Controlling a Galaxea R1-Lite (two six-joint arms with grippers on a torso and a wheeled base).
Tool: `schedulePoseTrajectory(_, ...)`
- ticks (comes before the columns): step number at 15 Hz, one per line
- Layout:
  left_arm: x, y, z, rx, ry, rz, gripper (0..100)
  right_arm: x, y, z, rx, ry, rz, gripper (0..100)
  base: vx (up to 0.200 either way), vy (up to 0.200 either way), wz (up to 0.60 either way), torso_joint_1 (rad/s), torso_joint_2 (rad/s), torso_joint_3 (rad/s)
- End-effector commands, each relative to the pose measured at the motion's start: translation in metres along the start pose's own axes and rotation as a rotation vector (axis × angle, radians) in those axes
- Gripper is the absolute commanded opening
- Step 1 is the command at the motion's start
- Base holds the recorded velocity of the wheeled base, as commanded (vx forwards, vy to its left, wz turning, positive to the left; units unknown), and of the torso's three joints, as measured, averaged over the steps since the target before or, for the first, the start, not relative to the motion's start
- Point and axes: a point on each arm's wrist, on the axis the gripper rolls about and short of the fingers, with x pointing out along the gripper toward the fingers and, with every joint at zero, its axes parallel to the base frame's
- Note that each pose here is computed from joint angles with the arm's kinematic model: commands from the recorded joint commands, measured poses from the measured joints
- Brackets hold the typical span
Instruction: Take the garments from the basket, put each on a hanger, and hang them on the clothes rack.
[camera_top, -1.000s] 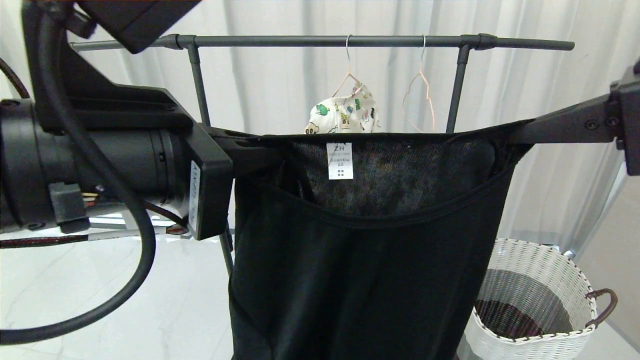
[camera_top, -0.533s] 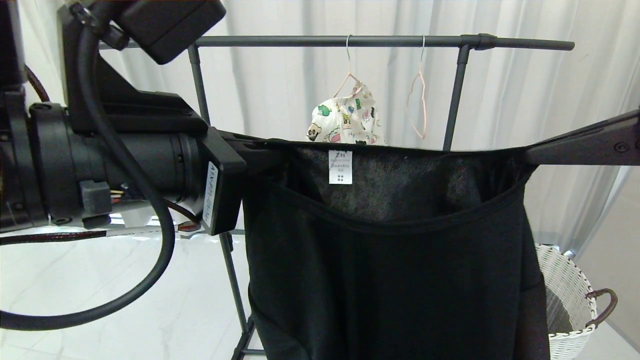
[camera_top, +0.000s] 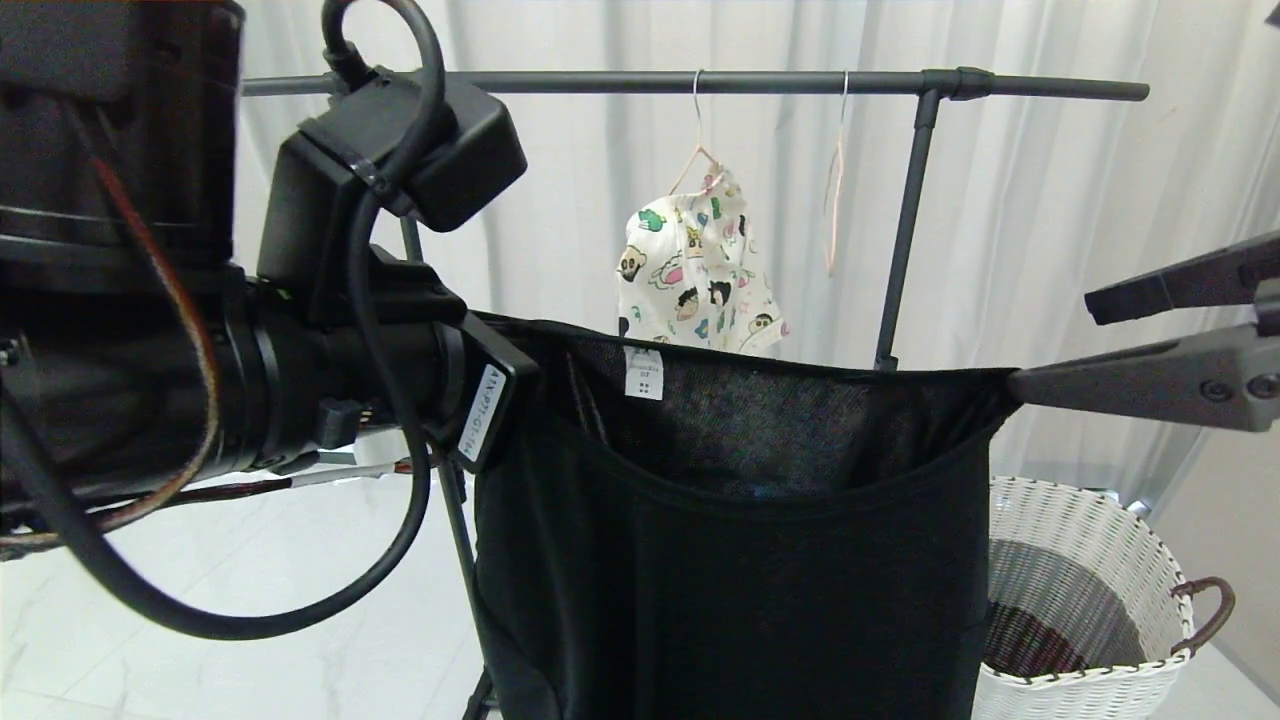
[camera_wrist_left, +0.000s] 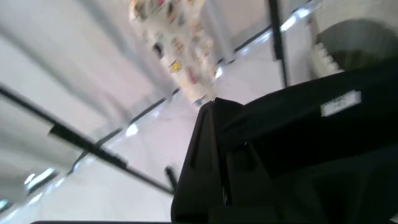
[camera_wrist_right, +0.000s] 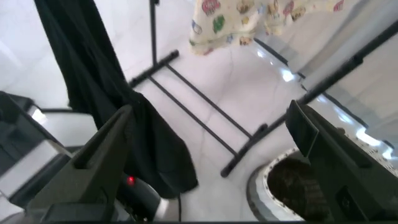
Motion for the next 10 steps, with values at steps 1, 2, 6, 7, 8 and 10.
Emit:
schedulePoseTrajectory(1,0.01,-0.002,-0.004,0.005,0.033,0.004,0,0.003,-0.007,-0.024,-0.007,0.066,-0.042,100,0.0,0.0,0.0,0.0,0.0,0.0)
schedulePoseTrajectory(2,0.012,-0.003,-0.004,0.007,0.039,0.002,0,0.009,-0.009,-0.037,0.0,0.061,-0.055,100,0.0,0.0,0.0,0.0,0.0,0.0)
schedulePoseTrajectory(6,0.016,-0.005,-0.008,-0.019,0.056,-0.002,0,0.051,-0.025,-0.077,0.013,-0.143,-0.159,100,0.0,0.0,0.0,0.0,0.0,0.0)
schedulePoseTrajectory(7,0.018,-0.006,-0.012,-0.019,0.07,-0.005,0,0.051,-0.028,-0.086,-0.005,-0.121,-0.181,100,0.0,0.0,0.0,0.0,0.0,0.0)
schedulePoseTrajectory(8,0.018,-0.007,-0.015,-0.018,0.082,-0.008,0,0.048,-0.028,-0.091,-0.011,-0.103,-0.192,100,0.0,0.0,0.0,0.0,0.0,0.0)
schedulePoseTrajectory(10,0.017,-0.009,-0.024,-0.035,0.108,-0.014,0,0.047,-0.032,-0.102,0.001,-0.069,-0.233,100,0.0,0.0,0.0,0.0,0.0,0.0)
